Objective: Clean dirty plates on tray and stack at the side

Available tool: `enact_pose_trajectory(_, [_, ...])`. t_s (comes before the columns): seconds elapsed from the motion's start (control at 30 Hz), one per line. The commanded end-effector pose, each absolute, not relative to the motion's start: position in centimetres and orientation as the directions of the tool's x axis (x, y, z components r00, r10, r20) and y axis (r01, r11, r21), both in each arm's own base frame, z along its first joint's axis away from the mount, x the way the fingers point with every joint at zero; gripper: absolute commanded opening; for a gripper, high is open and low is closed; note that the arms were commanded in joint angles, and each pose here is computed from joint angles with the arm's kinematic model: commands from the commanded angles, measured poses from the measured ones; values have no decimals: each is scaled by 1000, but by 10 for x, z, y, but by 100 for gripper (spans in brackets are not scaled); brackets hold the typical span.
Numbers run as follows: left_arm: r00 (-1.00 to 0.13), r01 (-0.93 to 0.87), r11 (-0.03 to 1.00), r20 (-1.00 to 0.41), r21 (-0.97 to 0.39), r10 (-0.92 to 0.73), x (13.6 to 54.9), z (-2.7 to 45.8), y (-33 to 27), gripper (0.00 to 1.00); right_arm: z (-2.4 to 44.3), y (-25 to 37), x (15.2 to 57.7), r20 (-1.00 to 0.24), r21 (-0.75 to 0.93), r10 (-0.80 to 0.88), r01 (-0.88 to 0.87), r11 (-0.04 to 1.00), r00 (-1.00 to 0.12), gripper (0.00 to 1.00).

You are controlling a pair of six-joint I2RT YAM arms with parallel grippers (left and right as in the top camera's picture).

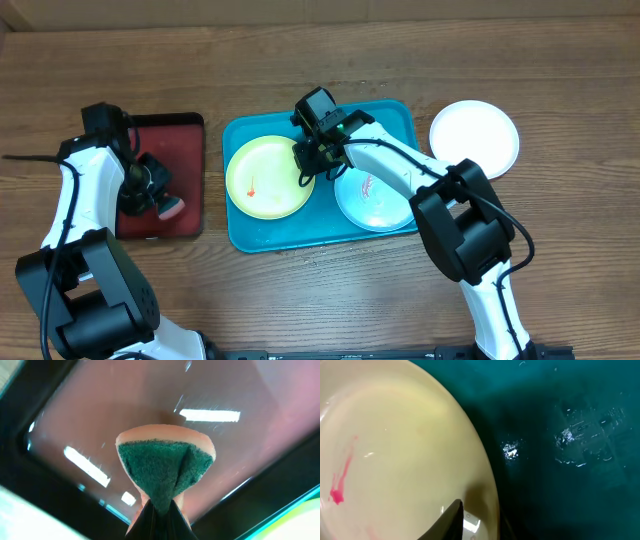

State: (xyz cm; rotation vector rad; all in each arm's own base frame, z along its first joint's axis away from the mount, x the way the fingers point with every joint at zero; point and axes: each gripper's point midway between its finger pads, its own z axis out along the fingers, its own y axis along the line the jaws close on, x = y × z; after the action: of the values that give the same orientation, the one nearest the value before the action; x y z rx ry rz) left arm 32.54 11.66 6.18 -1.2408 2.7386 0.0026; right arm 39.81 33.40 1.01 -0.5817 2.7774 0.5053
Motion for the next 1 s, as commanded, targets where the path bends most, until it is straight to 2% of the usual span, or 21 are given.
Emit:
enact_pose_trajectory(0.0, [-670,-718,690,-178,-89,-720,337,68,119,4,-14,329,391,-248,279,-328,-392,877,-911,18])
enact_pose_trajectory(0.13, [-658,-712,692,-233,-117,-716,349,63,124,4,-16,325,385,-217,273,-333,-385,882,-918,15])
enact_pose_trajectory(0.37, [-641,-703,695,-289,-149,-711,356,39,126,5,-20,317,372,-155,262,-338,-369,892,-928,15])
enact_pose_trajectory(0.5, [-638,-702,695,-299,-154,-710,355,33,125,19,-21,316,366,-135,257,-345,-369,893,-929,15])
enact_pose_trajectory(0.63, [-637,-704,696,-306,-145,-708,354,32,127,60,-21,321,363,-139,257,-357,-382,888,-924,20])
enact_pose_trajectory(0.67, [-640,-698,701,-311,-145,-702,355,33,127,65,-20,323,363,-142,258,-360,-386,886,-922,20])
enact_pose_trajectory(0.73, [-645,-690,709,-319,-145,-694,357,34,128,66,-20,326,363,-151,260,-364,-392,882,-919,22])
enact_pose_trajectory(0.8, [-653,-680,719,-328,-144,-683,360,37,129,66,-20,329,364,-166,252,-369,-401,881,-915,29])
enact_pose_trajectory(0.97, [-653,-679,719,-328,-146,-683,362,43,130,65,-20,326,374,-208,192,-368,-407,893,-906,35])
